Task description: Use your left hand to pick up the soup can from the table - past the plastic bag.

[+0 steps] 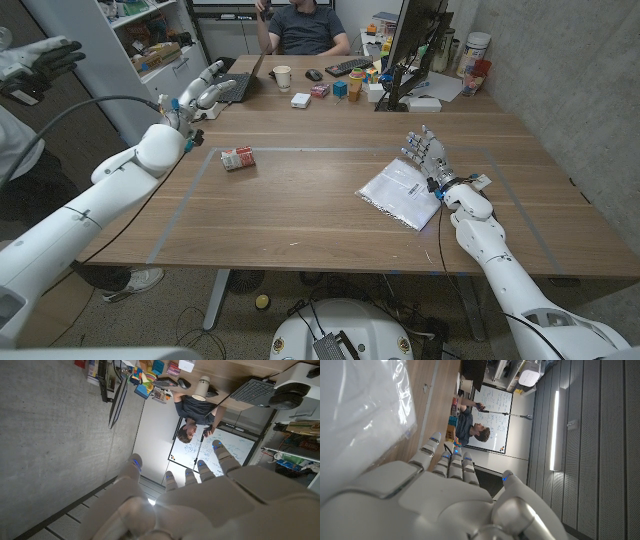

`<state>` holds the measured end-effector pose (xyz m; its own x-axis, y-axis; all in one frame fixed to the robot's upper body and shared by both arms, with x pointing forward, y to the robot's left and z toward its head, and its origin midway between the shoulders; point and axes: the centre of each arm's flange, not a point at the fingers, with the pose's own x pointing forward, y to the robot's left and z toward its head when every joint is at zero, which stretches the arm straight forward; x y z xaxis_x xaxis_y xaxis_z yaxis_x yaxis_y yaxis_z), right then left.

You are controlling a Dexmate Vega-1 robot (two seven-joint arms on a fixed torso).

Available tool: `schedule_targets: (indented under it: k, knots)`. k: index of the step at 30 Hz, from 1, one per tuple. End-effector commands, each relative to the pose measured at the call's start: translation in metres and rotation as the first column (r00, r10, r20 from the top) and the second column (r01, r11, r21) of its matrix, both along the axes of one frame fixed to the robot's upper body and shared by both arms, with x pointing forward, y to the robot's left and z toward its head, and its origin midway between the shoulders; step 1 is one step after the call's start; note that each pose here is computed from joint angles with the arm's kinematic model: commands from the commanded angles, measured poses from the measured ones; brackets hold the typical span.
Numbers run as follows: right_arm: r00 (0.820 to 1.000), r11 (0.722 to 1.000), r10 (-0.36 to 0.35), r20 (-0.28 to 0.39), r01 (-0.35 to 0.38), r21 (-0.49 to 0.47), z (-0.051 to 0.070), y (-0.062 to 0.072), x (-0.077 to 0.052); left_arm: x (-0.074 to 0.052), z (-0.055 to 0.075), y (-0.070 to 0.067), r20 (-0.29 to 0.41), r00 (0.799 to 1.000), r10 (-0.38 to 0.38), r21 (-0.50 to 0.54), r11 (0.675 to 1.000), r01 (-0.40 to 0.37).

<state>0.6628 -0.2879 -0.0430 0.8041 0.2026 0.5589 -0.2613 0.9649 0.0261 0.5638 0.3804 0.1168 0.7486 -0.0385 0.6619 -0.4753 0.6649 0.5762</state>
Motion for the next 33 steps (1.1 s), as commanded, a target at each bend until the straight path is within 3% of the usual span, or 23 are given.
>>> schedule_targets:
  k: [1,9,20,33]
  knots:
    - [1.000,1.000,-0.005,0.000,0.005,0.008,-0.002,0.000,0.000,-0.016,0.048,0.001,0.042,0.996,0.084,0.137,0.987,-0.089]
    - [1.000,1.000,-0.009,-0.004,0.009,0.015,-0.006,-0.002,-0.002,-0.030,0.070,-0.003,0.066,0.988,0.136,0.214,0.966,-0.148]
    - [1.000,1.000,-0.012,-0.004,0.012,0.022,-0.010,-0.005,-0.004,-0.053,0.095,-0.013,0.096,0.961,0.259,0.359,0.891,-0.276]
    - [1.000,1.000,-0.001,0.001,0.001,0.020,-0.011,-0.007,-0.004,-0.077,0.109,-0.016,0.139,0.923,0.359,0.420,0.823,-0.383]
